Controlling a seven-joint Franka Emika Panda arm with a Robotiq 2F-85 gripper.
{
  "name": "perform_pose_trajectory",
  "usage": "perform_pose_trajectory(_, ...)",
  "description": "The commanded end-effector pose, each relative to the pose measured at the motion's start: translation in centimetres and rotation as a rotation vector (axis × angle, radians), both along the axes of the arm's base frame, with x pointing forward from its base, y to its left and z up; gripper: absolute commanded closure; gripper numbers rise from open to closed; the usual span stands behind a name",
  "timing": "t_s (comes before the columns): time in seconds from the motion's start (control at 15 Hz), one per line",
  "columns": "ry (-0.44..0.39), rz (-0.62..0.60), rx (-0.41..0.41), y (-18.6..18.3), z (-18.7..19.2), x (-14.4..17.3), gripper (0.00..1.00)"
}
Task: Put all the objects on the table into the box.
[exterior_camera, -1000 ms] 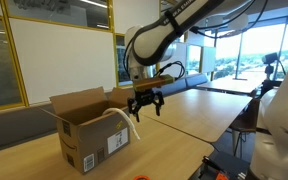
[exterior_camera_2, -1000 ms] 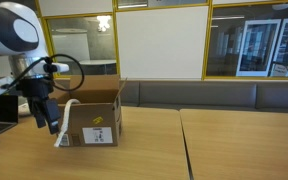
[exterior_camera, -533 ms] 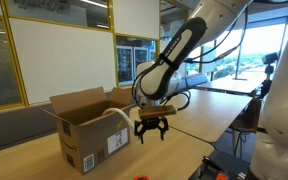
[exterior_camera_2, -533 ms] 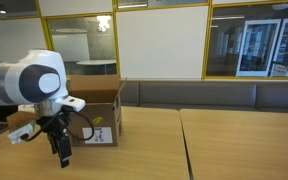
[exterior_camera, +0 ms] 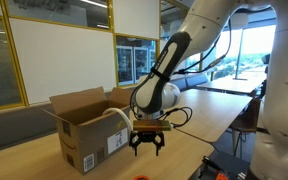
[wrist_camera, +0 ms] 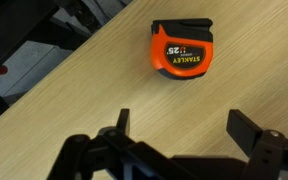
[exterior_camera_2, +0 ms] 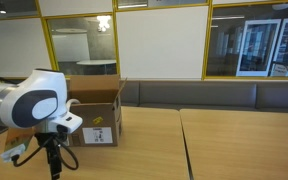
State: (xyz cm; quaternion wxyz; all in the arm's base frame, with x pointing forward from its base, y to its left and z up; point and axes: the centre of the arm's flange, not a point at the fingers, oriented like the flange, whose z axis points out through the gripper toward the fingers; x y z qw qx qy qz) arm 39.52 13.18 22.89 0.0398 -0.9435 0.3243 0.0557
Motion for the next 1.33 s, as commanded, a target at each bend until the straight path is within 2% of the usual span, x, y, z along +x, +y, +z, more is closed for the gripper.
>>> perform_pose_trajectory(0.0, -0.022, -0.021, 0.041, 2.1, -2.3, -1.6, 0.00)
perform_pose_trajectory(0.73, 0.047, -0.038, 0.065, 4.6, -8.8, -4.2, 0.00)
perform_pose_trajectory(1.27, 0.024, 0.002, 0.066, 6.3, -9.0, -3.9, 0.00)
